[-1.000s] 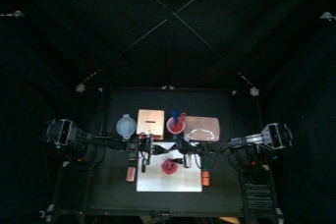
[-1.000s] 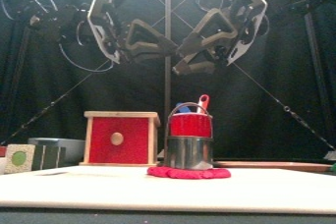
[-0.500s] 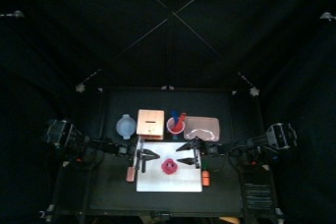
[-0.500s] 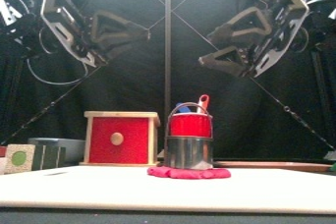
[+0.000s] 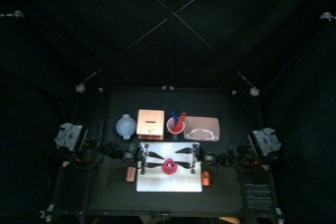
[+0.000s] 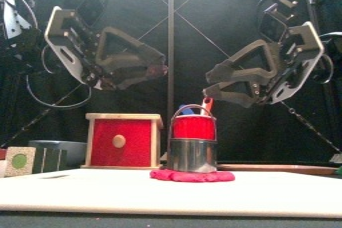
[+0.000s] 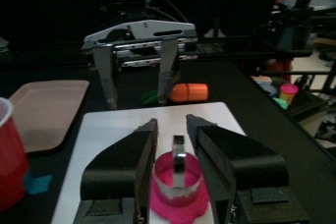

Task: Get the cutter from the drawer then cut the dough then place the extra dough in the bowl
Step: Cut the dough

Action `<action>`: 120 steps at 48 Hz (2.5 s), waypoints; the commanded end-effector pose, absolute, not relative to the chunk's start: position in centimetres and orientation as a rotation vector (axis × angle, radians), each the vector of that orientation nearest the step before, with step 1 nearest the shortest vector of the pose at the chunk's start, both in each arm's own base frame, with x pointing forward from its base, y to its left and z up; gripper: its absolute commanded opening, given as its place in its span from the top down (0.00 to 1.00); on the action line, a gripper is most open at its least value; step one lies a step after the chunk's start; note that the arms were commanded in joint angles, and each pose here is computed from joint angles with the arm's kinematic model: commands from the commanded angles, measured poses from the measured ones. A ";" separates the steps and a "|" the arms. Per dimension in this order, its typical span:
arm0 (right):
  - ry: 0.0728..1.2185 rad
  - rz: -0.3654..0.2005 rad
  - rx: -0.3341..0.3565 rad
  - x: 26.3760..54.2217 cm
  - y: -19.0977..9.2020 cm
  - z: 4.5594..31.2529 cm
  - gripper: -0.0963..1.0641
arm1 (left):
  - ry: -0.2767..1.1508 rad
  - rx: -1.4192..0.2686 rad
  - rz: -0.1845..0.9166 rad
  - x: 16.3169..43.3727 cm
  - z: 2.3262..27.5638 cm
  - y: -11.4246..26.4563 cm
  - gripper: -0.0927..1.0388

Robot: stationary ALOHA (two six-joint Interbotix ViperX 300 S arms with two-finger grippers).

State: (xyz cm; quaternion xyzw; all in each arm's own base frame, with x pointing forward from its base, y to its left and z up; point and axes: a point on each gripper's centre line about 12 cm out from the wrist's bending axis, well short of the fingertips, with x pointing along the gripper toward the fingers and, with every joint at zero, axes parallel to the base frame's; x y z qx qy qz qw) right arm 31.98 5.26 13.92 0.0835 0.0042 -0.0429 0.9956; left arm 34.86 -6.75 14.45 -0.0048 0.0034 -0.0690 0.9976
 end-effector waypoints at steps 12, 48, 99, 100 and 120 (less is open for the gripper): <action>-0.020 -0.073 0.227 32.3 8.3 14.9 0.16 | 0.066 -0.005 -0.133 35.5 13.9 -7.8 0.16; 0.079 -0.137 0.221 33.4 8.2 11.3 0.16 | 0.226 0.017 -0.033 38.6 9.8 -6.1 0.15; 0.149 -0.179 0.237 35.2 8.2 9.8 0.39 | 0.257 0.034 -0.061 38.4 10.5 -6.2 0.17; 0.150 -0.178 0.238 35.2 8.2 9.8 0.39 | 0.255 0.033 -0.061 38.4 10.5 -6.2 0.17; 0.145 -0.184 0.242 35.2 8.1 10.0 0.39 | 0.284 0.034 -0.074 38.1 10.0 -6.6 0.33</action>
